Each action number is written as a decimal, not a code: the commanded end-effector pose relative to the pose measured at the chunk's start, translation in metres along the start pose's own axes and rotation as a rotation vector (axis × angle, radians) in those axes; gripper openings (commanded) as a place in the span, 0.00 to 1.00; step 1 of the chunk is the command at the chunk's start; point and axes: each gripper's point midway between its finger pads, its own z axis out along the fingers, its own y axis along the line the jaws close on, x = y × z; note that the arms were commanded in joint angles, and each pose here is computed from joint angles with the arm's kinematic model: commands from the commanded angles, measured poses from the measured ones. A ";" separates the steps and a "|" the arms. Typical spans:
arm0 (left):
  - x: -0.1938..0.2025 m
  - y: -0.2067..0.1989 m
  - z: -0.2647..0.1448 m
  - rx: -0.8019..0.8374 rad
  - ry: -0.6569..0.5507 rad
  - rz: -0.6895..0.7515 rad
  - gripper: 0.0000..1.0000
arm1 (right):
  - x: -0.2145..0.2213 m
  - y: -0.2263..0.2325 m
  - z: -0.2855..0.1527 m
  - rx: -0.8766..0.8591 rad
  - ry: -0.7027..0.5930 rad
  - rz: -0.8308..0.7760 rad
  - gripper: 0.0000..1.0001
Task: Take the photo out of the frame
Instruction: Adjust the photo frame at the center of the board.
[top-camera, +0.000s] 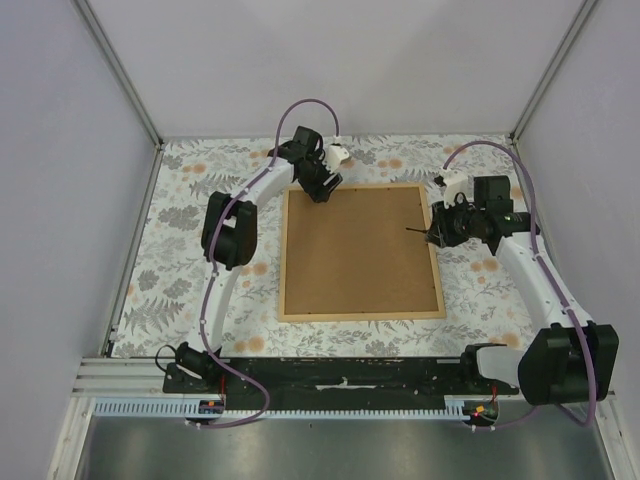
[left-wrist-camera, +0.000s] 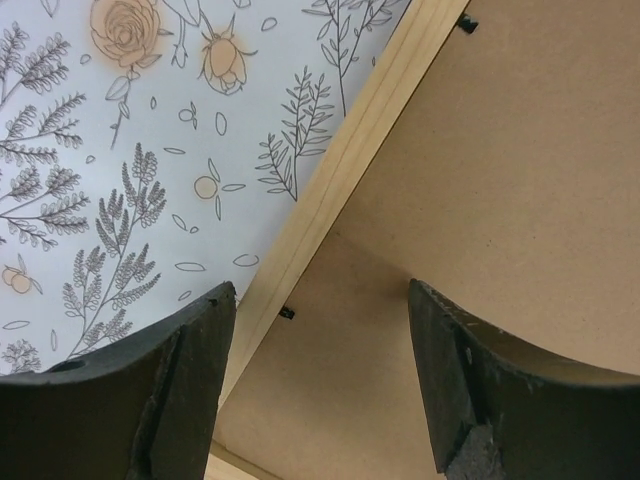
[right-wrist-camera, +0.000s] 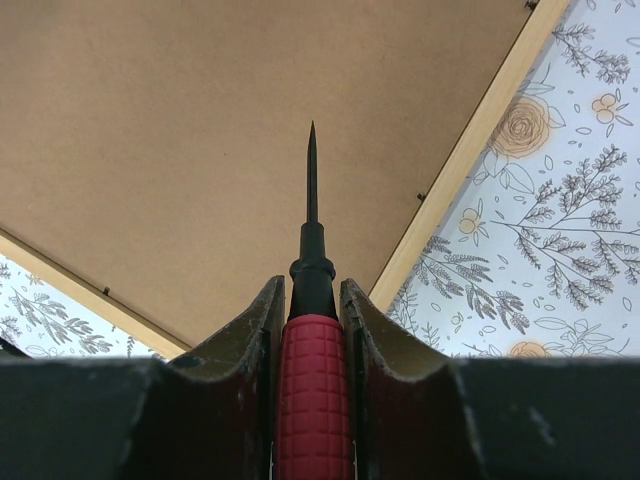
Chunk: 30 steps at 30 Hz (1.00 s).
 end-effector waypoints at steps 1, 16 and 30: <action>-0.011 0.030 0.001 -0.131 -0.012 0.055 0.75 | -0.013 0.007 -0.007 -0.019 -0.068 -0.025 0.00; 0.016 0.013 0.033 -0.021 0.069 0.046 0.68 | -0.019 0.014 -0.016 -0.031 -0.109 -0.043 0.00; 0.081 -0.003 0.036 0.068 0.292 0.022 0.49 | -0.023 0.018 -0.022 -0.036 -0.129 -0.048 0.00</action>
